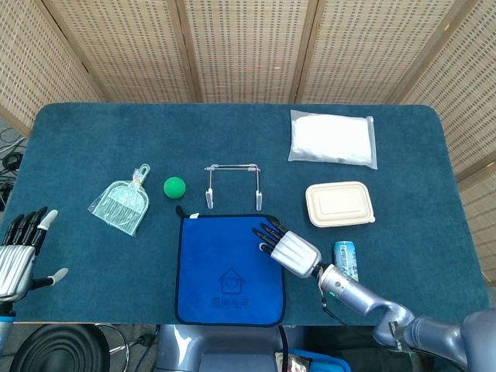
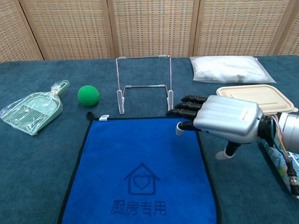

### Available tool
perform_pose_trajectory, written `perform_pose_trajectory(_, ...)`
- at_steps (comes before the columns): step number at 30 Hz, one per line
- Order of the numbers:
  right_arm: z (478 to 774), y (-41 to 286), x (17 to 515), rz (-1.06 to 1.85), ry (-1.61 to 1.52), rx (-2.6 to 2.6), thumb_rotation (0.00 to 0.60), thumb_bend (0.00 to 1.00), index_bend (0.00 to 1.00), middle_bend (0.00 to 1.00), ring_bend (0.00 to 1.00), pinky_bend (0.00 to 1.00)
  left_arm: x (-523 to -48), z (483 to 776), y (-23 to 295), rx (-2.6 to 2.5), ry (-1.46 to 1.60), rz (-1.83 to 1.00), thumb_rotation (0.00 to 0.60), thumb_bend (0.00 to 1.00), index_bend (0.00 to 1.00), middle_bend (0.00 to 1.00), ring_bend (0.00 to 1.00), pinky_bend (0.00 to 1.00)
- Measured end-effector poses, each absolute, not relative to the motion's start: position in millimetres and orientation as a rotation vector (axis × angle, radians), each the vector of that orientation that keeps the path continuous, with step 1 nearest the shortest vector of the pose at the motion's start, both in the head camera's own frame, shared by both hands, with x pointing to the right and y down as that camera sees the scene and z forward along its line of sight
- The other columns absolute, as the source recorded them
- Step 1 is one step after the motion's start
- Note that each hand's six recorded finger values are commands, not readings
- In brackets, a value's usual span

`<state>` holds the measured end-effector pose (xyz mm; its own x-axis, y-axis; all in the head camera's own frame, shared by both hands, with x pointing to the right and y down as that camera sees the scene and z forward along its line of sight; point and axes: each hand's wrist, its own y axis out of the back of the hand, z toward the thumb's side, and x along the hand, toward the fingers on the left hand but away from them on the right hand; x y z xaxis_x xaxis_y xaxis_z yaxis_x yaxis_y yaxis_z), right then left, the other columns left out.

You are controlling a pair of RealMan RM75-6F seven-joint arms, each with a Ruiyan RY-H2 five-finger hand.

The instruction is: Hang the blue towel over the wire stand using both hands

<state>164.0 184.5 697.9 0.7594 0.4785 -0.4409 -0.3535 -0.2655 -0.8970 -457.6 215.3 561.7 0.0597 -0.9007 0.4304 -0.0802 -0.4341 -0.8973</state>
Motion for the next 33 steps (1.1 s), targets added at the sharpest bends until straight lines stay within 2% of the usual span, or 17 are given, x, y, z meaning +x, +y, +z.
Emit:
perform_pose_trajectory(9, 705, 193, 171, 0.785, -0.105, -1.688, 0.6, 0.0, 0.26, 0.05, 0.0, 0.0, -457, 563, 216, -1.627, 0.997, -1.461, 0.6, 0.0, 0.0, 0.0, 0.0, 0.0)
perform_pose_trajectory(22, 711, 203, 156, 0.761, -0.131, -1.729, 0.6, 0.0, 0.26, 0.05, 0.0, 0.0, -457, 565, 215, -1.641, 0.992, -1.47, 0.6, 0.0, 0.0, 0.0, 0.0, 0.0)
perform_pose_trajectory(33, 713, 198, 138, 0.774, -0.206, -1.773, 0.6, 0.0, 0.26, 0.06, 0.0, 0.0, -458, 564, 215, -1.646, 0.998, -1.47, 0.6, 0.0, 0.0, 0.0, 0.0, 0.0)
